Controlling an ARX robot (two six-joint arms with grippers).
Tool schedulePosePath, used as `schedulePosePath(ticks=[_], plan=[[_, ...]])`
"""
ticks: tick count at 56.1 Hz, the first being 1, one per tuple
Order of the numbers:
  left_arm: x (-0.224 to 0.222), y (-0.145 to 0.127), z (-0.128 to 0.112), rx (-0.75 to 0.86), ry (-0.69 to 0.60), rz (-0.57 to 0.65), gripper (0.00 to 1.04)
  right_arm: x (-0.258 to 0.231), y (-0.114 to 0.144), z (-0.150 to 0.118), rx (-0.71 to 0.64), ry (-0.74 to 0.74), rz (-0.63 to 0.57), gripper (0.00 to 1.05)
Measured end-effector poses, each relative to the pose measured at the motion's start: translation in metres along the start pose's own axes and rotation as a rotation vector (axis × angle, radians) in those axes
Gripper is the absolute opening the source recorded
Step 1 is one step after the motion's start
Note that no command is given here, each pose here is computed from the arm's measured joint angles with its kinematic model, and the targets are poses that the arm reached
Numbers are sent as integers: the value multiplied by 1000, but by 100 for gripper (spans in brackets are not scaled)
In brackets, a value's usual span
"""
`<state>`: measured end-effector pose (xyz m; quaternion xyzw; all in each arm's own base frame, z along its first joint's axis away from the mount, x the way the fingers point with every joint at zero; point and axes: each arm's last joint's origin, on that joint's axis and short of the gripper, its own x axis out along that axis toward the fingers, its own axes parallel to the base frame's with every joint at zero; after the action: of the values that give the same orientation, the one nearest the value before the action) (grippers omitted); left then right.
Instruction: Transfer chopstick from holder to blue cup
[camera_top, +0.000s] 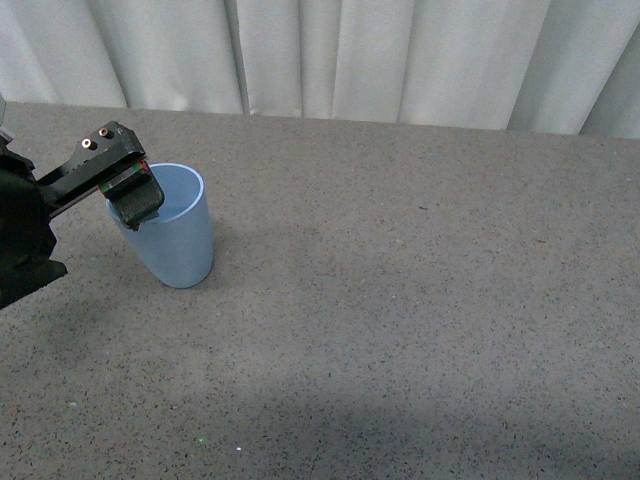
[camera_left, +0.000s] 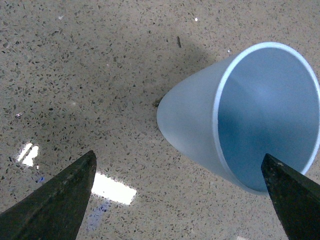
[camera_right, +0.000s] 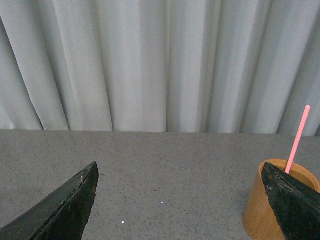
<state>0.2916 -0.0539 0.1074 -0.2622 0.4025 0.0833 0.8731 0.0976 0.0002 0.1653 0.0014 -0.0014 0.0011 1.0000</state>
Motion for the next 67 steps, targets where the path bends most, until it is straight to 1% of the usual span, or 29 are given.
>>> schedulePosePath(ticks=[29,32,33,37,44,46,48,56,58,63,67], plan=[[12,3,1,-21,10,35,98,0,0,0,0,0,0,95],[13,3,1,-19,4,42,88,0,0,0,0,0,0,95],[13,3,1,-19,3,43,82,0,0,0,0,0,0,95],[13,3,0,-17,3,43,73,0,0,0,0,0,0,95],[13,1,-1,-16,5,38,54,0,0,0,0,0,0,95],[13,0,-2,-15,6,35,50,0,0,0,0,0,0,95],[13,-1,-2,-15,10,29,43,0,0,0,0,0,0,95],[11,-6,-4,-16,18,5,21,0,0,0,0,0,0,95],[11,-7,-4,-15,19,-1,18,0,0,0,0,0,0,95],[8,-13,-3,-17,23,-29,4,0,0,0,0,0,0,95],[4,-20,-1,-11,10,-50,4,0,0,0,0,0,0,95]])
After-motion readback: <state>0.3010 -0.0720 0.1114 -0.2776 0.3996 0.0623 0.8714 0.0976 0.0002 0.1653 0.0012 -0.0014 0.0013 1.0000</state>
